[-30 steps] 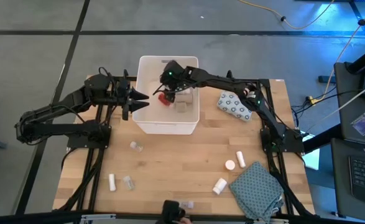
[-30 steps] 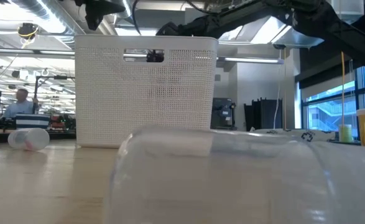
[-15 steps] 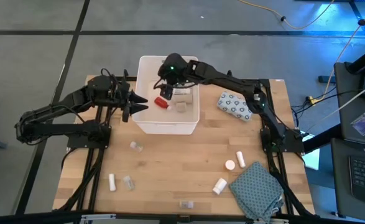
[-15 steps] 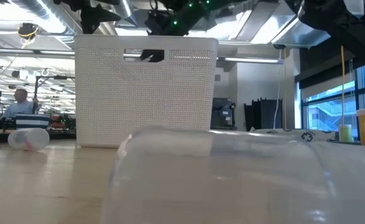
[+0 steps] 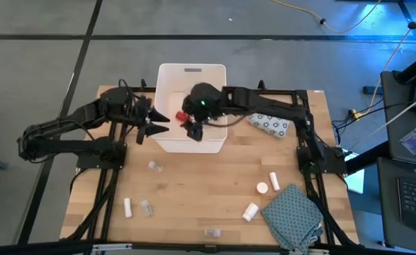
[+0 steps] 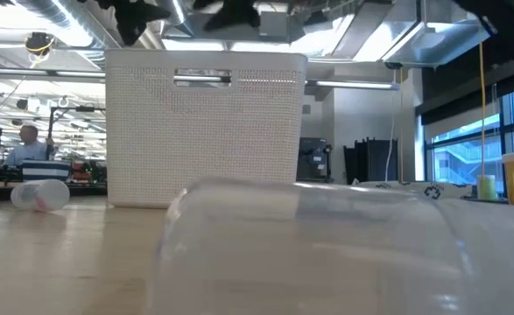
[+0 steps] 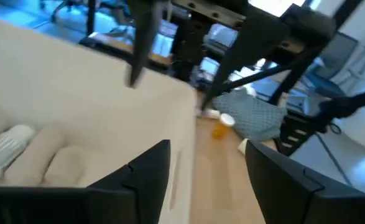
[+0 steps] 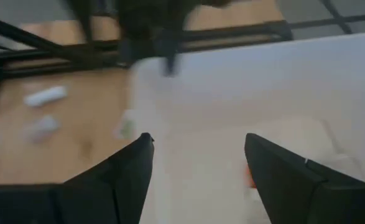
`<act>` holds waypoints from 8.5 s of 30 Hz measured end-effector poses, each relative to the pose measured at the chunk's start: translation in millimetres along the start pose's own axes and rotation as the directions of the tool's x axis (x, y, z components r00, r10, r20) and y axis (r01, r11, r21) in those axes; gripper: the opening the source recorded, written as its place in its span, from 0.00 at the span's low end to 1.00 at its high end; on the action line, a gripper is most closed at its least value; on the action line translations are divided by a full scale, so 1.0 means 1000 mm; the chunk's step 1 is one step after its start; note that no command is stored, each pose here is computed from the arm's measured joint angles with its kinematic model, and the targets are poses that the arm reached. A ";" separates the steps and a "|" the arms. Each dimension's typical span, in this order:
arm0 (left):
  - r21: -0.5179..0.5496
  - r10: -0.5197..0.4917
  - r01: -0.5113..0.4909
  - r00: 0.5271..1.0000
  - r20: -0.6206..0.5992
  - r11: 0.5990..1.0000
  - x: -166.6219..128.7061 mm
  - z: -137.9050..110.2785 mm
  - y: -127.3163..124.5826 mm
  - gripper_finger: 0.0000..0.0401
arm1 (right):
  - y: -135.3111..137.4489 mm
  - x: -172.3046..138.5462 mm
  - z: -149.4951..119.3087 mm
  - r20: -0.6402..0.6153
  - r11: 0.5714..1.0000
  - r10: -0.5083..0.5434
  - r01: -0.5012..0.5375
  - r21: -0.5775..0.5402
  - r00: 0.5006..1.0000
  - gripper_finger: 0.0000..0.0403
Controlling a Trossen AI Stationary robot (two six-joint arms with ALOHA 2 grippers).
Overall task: Pick & place medical supplies in basket/bin
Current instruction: Put the top transparent pill bottle into the white bin, then put the orange pill bottle into the white bin
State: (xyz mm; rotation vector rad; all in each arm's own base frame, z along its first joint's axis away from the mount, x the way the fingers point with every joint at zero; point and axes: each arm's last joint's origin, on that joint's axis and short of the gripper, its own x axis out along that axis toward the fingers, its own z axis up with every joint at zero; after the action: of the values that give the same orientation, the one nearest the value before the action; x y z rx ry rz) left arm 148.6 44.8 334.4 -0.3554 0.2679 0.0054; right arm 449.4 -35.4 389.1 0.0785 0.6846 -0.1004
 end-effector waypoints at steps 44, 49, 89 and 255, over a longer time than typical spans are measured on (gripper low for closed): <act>0.490 0.495 -0.149 0.488 -0.719 0.859 0.062 -0.165 -0.101 0.46 | 0.219 -0.031 -0.148 -0.457 0.982 -0.135 0.181 0.058 0.879 0.63; 0.510 0.500 -0.120 0.481 -0.720 0.852 0.064 -0.166 -0.101 0.50 | 0.215 -0.029 -0.146 -0.454 0.980 -0.139 0.189 0.068 0.880 0.63; 0.649 0.648 -0.120 0.321 -0.691 0.751 0.093 -0.218 -0.066 0.56 | 0.206 -0.023 -0.139 -0.413 0.979 -0.184 0.205 0.008 0.892 0.63; 0.072 0.306 -0.301 0.879 -0.366 0.951 0.013 0.061 -0.063 0.63 | 0.154 -0.041 -0.258 -0.670 0.711 0.132 0.401 0.578 0.731 0.55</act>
State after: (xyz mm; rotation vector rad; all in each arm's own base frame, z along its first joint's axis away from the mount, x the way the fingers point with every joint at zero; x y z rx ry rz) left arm 180.2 6.1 407.3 -0.2964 0.7023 0.2489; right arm 274.2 147.7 221.6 0.8439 1.3732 -0.5131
